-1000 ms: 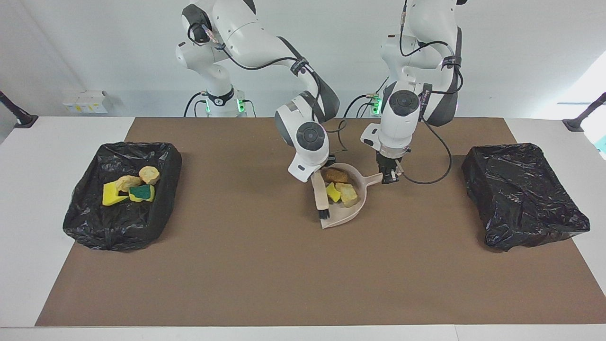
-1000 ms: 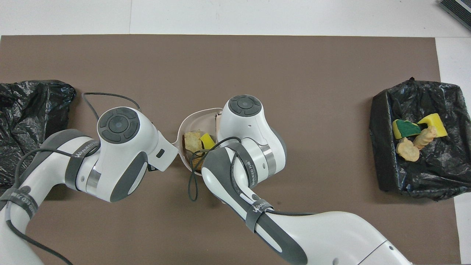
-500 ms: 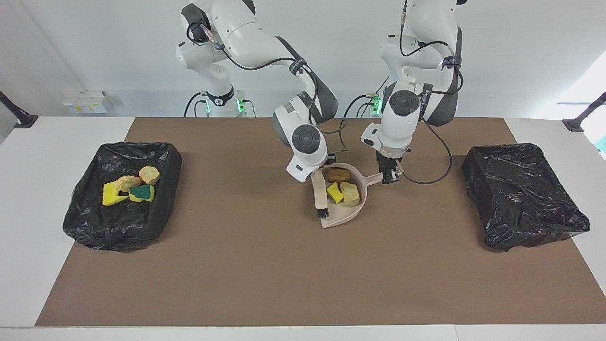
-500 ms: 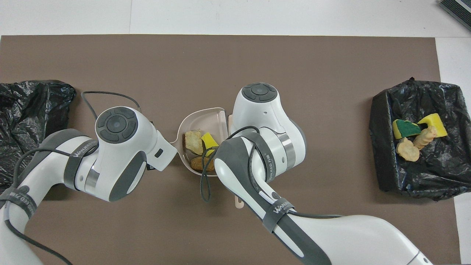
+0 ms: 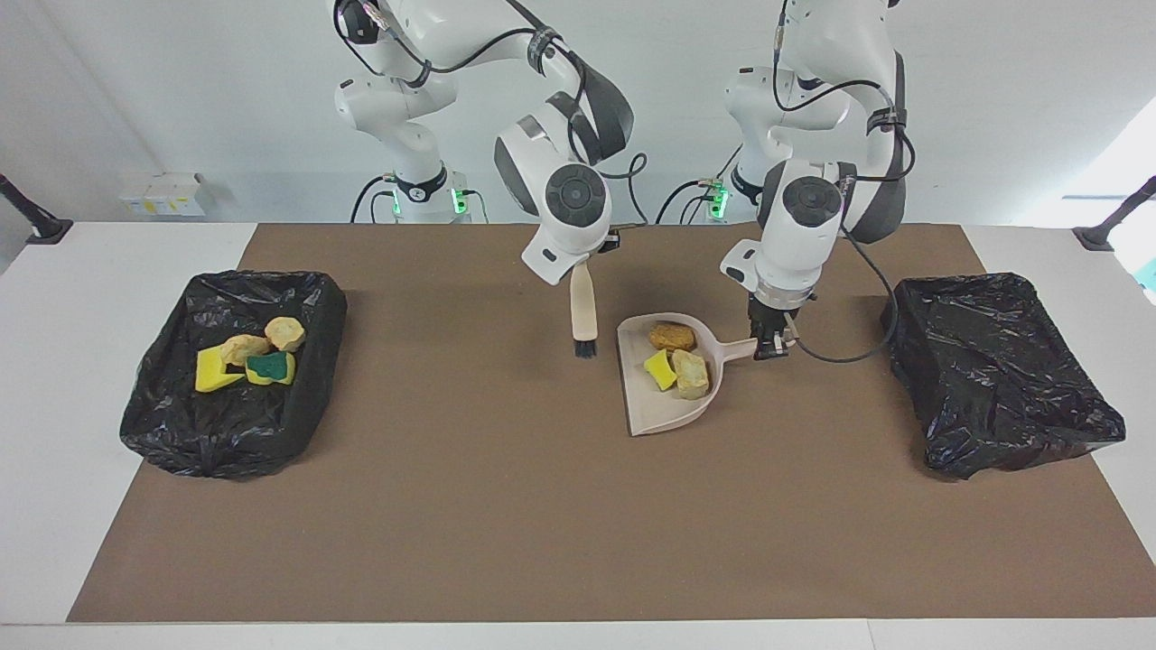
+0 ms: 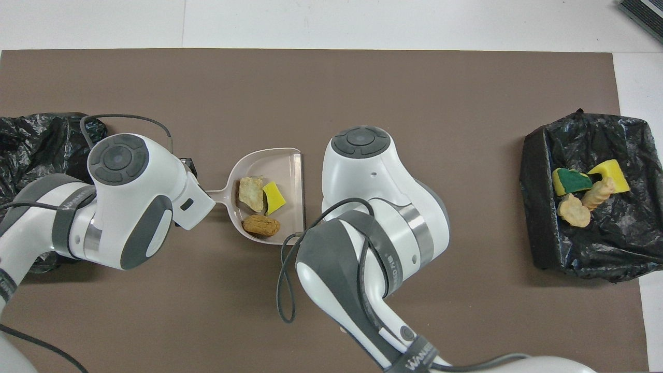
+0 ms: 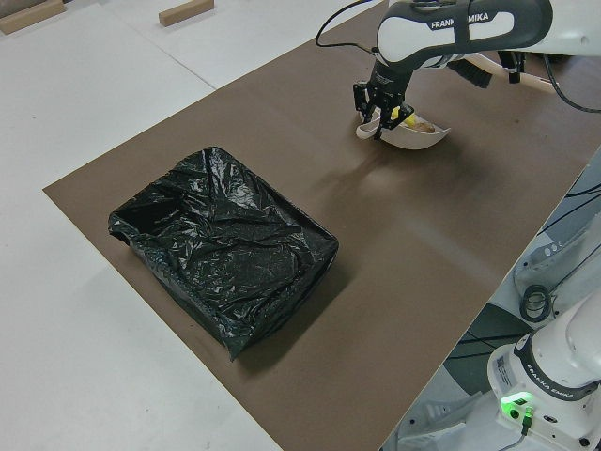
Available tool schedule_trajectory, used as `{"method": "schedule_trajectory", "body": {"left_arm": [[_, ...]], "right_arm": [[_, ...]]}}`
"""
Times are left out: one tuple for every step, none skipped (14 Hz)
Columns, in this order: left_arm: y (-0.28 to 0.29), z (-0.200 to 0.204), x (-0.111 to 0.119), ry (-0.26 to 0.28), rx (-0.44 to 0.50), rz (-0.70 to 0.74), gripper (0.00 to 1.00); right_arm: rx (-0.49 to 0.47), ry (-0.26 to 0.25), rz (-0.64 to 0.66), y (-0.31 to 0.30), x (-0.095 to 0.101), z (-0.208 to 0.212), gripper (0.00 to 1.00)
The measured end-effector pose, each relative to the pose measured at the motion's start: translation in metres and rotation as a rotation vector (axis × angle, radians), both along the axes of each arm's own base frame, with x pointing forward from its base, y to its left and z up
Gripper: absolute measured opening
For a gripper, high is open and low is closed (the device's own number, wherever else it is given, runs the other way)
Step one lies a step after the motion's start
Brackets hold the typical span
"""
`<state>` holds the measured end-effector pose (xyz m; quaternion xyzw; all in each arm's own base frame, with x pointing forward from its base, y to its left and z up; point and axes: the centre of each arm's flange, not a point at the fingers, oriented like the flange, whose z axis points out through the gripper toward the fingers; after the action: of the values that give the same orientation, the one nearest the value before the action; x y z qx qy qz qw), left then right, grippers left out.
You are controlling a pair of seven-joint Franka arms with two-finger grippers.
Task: Sweep and dump trash in bin
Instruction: 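Carry the loaded dustpan to the other black bag with the left gripper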
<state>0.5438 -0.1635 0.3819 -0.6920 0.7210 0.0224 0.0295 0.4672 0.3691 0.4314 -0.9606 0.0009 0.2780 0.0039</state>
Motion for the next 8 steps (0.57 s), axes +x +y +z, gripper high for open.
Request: {"method": "schedule_trajectory", "body": {"left_arm": [[0.008, 0.007, 0.006, -0.011, -0.003, -0.027, 0.31], [0.016, 0.014, 0.013, -0.025, -0.007, -0.04, 0.31], [0.026, 0.02, 0.018, -0.034, -0.008, -0.046, 0.31], [0.039, 0.024, 0.024, -0.042, -0.009, -0.053, 0.31], [0.056, 0.029, 0.029, -0.046, -0.008, -0.056, 0.31], [0.076, 0.034, 0.034, -0.045, -0.006, -0.051, 0.31], [0.099, 0.04, 0.039, -0.037, -0.002, -0.037, 0.31], [0.124, 0.047, 0.042, -0.027, 0.001, -0.028, 0.31]], "right_arm": [[-0.023, 0.007, 0.001, 0.009, -0.017, -0.001, 0.25], [-0.039, 0.01, 0.015, 0.019, -0.035, -0.004, 0.25], [-0.047, 0.007, 0.03, 0.027, -0.051, -0.008, 0.25], [-0.051, 0.007, 0.039, 0.032, -0.066, -0.014, 0.25], [-0.047, 0.01, 0.044, 0.036, -0.076, -0.021, 0.25], [-0.04, 0.006, 0.048, 0.04, -0.085, -0.028, 0.25], [-0.032, -0.004, 0.051, 0.046, -0.093, -0.037, 0.25], [-0.021, -0.015, 0.049, 0.051, -0.098, -0.046, 0.25]]}}
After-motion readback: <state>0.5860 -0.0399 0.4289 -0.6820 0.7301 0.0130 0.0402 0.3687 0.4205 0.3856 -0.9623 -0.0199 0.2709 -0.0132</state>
